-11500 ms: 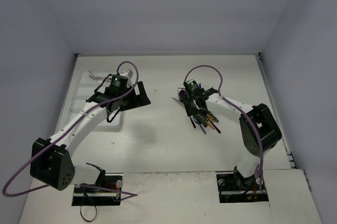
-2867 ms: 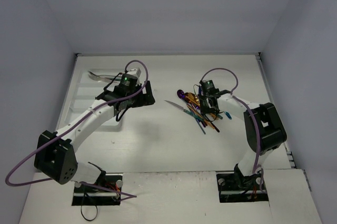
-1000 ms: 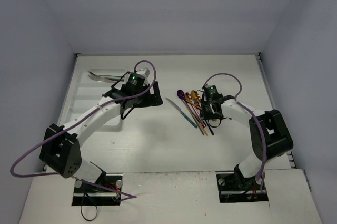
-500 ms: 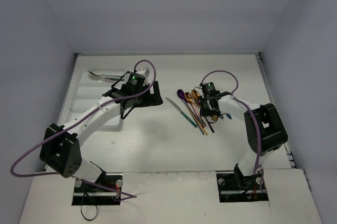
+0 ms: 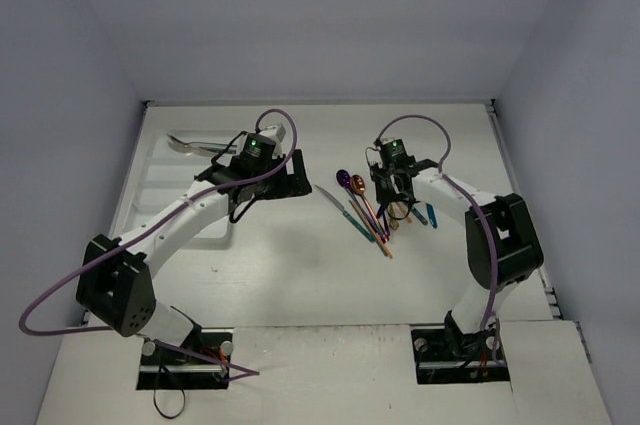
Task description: Sort the eating utensils into containers
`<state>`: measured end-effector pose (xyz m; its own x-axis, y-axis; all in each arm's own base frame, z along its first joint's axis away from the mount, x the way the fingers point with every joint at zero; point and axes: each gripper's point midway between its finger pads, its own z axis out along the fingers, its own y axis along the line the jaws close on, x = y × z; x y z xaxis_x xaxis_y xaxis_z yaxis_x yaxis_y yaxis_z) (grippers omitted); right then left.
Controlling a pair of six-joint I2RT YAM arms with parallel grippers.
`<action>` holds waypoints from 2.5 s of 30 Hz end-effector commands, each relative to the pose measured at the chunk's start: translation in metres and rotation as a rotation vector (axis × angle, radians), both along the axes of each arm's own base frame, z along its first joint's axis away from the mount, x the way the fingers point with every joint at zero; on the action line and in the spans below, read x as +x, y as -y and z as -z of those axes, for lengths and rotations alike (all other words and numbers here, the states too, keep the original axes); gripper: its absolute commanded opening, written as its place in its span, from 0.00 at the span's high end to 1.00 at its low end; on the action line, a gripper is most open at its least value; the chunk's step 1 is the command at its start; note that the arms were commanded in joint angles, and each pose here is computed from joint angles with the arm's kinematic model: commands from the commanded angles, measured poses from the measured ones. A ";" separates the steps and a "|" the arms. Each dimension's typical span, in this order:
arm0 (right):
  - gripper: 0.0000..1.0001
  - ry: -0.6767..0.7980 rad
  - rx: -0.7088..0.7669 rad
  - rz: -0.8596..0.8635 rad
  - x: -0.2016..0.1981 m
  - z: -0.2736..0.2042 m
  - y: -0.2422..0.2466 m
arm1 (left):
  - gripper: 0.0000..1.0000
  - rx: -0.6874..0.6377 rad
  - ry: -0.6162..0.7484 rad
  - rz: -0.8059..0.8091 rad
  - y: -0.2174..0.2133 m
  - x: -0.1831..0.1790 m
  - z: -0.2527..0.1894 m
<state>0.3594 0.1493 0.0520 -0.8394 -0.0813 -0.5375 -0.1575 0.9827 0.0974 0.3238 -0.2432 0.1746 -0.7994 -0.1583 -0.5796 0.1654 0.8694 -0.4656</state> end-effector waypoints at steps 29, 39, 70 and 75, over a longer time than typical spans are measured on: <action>1.00 0.203 0.414 -0.315 -0.017 -0.161 -0.108 | 0.30 -0.473 0.146 0.110 0.110 0.041 -0.085; 1.00 0.195 0.431 -0.337 -0.025 -0.163 -0.116 | 0.41 -0.441 0.223 0.006 0.099 0.066 -0.091; 0.90 0.173 0.452 -0.356 -0.033 -0.161 -0.119 | 1.00 -0.316 0.435 0.156 0.081 0.090 -0.107; 0.43 0.193 0.415 -0.292 -0.023 -0.158 -0.107 | 1.00 -0.269 0.461 0.061 0.051 0.111 -0.104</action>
